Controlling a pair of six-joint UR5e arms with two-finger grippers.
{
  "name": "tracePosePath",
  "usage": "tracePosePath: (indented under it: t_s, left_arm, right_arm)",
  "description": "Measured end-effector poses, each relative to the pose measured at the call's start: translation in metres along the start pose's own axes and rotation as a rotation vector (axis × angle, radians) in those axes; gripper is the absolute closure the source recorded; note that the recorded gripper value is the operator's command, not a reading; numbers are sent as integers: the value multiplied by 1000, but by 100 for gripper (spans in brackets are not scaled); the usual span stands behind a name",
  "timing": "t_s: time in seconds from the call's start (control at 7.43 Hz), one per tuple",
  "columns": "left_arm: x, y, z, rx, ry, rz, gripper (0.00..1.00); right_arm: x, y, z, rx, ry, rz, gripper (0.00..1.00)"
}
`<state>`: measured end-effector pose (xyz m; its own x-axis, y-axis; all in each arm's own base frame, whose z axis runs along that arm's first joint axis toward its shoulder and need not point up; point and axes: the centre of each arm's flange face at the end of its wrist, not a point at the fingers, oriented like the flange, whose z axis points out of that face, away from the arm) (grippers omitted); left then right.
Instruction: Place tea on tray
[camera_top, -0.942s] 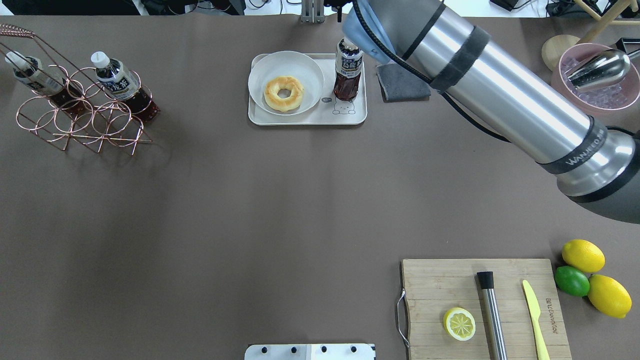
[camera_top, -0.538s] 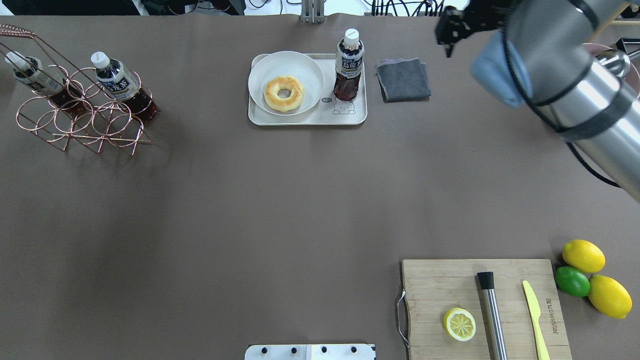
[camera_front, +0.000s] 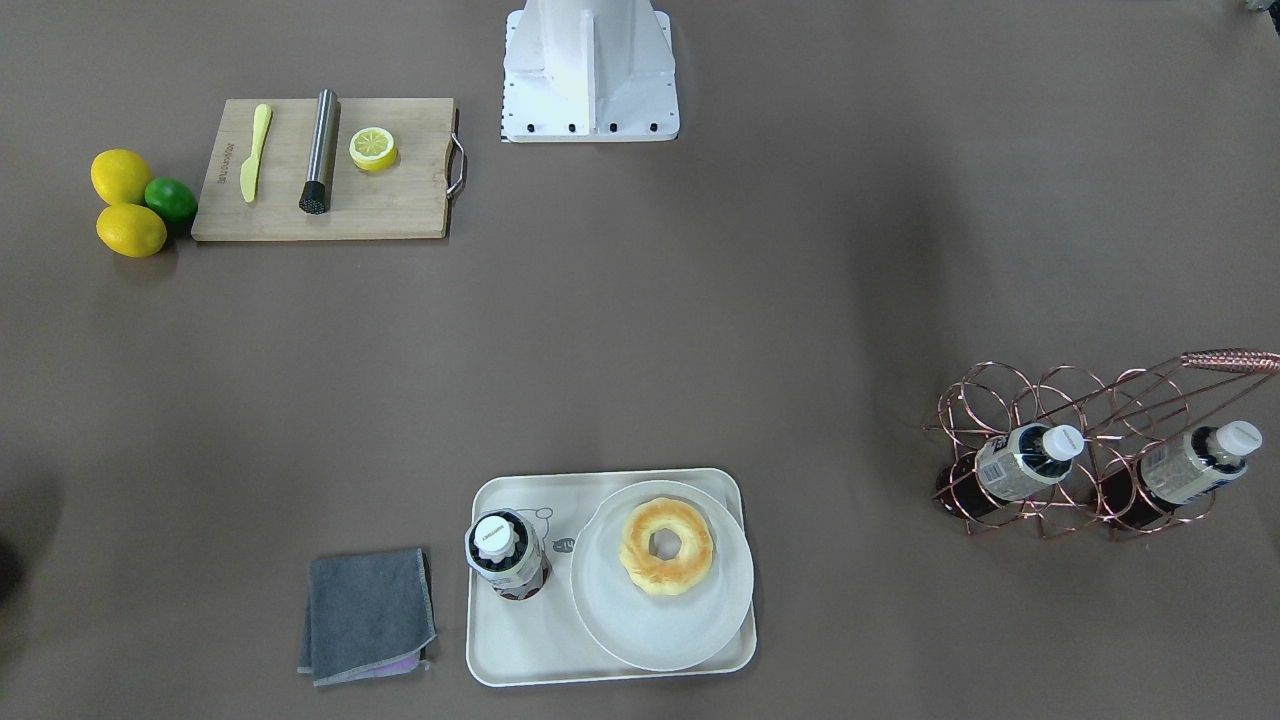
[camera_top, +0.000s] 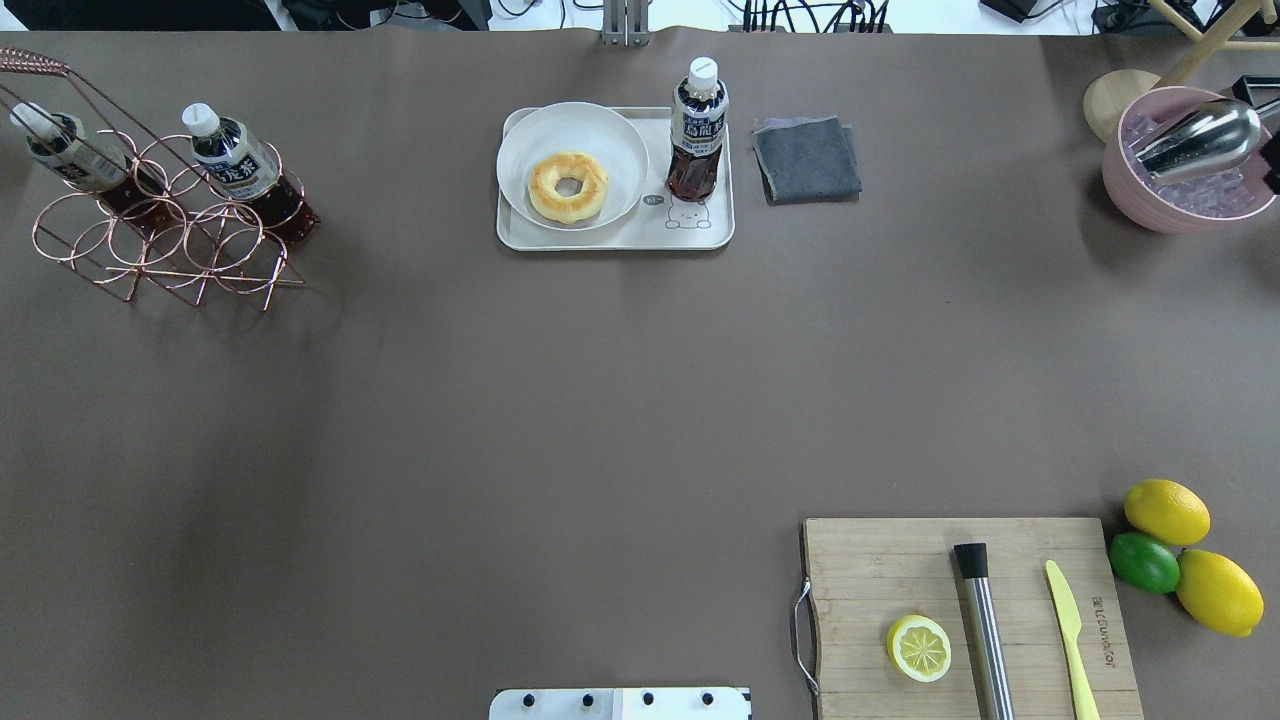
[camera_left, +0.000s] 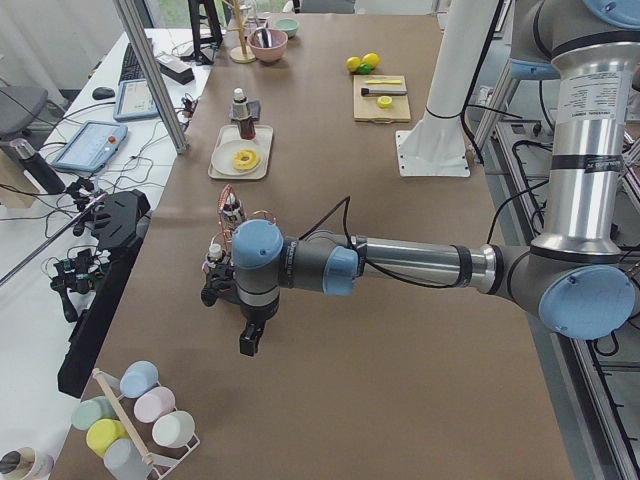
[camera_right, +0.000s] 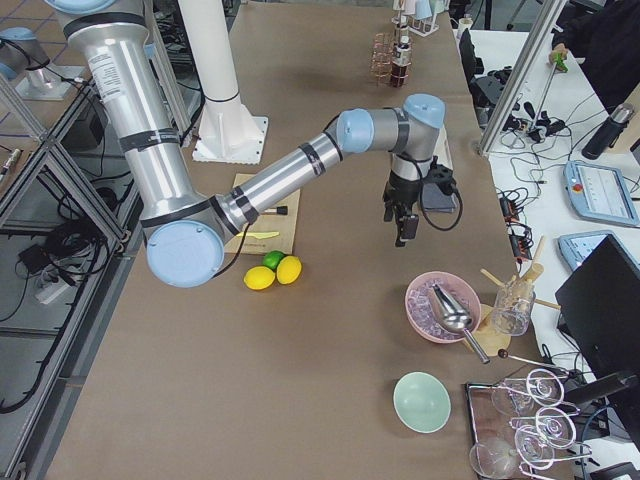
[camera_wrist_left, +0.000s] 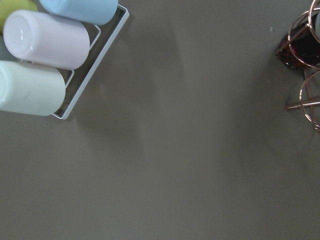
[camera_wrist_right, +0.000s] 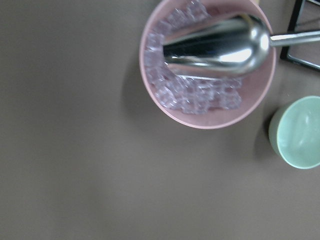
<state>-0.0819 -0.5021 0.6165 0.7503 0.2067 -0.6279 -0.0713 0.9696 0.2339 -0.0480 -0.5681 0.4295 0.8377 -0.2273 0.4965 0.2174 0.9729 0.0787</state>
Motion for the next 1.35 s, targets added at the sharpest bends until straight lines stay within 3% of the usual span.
tracePosePath:
  t_s: [0.27, 0.4, 0.81, 1.35]
  left_arm:
    - [-2, 28, 0, 1, 52, -32, 2]
    - [-2, 35, -1, 1, 57, -36, 2]
    - [-3, 40, 1, -7, 47, -38, 2]
    - [-3, 35, 2, -11, 20, -30, 2]
  right_arm:
    - [107, 26, 43, -87, -69, 9, 0]
    - [143, 40, 68, -103, -118, 19, 0]
    - [216, 89, 129, -67, -168, 67, 0]
    - [255, 130, 138, -41, -208, 132, 0]
